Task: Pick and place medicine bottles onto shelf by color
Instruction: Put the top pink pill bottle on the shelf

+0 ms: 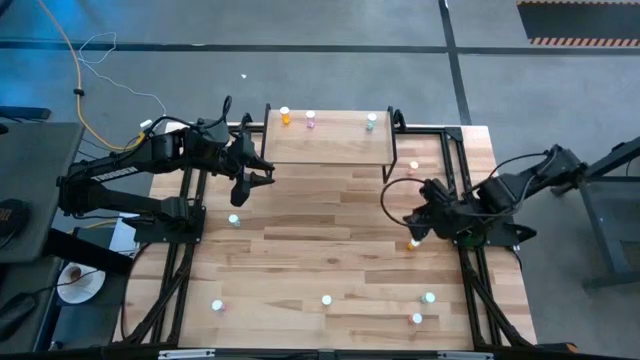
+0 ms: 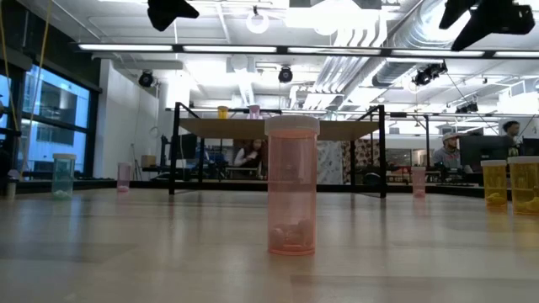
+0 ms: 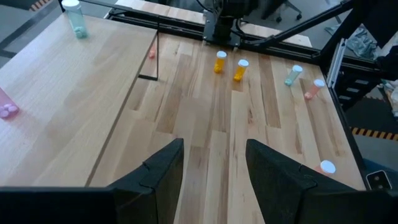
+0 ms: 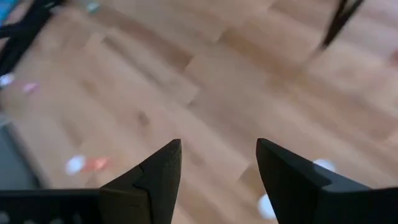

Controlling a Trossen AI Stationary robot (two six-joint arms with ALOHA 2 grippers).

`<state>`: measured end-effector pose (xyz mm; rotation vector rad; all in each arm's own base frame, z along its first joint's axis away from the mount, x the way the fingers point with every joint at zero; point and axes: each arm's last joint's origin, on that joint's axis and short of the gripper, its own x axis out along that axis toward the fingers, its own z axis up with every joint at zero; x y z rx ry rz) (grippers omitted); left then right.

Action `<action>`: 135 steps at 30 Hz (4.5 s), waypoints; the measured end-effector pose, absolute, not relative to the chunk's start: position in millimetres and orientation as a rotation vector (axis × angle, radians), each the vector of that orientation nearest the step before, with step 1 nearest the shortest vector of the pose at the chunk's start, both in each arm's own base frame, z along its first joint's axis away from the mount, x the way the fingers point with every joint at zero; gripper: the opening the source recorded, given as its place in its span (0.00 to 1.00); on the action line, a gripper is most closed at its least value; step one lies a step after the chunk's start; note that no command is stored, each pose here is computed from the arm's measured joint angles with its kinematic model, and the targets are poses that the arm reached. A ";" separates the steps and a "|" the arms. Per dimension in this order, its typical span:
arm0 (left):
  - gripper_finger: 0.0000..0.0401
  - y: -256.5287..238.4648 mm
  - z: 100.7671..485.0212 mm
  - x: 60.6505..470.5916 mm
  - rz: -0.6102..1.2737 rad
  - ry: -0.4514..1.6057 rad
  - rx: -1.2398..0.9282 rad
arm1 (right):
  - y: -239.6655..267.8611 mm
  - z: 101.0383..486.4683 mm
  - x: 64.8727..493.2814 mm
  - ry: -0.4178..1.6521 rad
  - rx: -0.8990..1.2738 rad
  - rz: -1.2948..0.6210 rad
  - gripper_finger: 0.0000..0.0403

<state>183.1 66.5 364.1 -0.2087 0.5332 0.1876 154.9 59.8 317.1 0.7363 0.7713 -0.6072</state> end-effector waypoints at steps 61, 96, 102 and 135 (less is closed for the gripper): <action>0.40 66.3 363.1 182.5 0.164 0.552 -0.126 | -189.2 251.0 137.8 1.106 1.039 -1.039 0.50; 0.40 66.0 361.9 181.8 0.164 0.567 -0.131 | -206.7 199.4 141.9 1.108 1.230 -1.065 0.50; 0.40 66.1 361.9 181.8 0.164 0.567 -0.131 | -207.2 199.5 144.7 1.095 1.205 -1.068 0.50; 0.40 66.1 361.9 181.7 0.164 0.567 -0.131 | -201.8 199.4 153.2 1.115 1.141 -1.104 0.50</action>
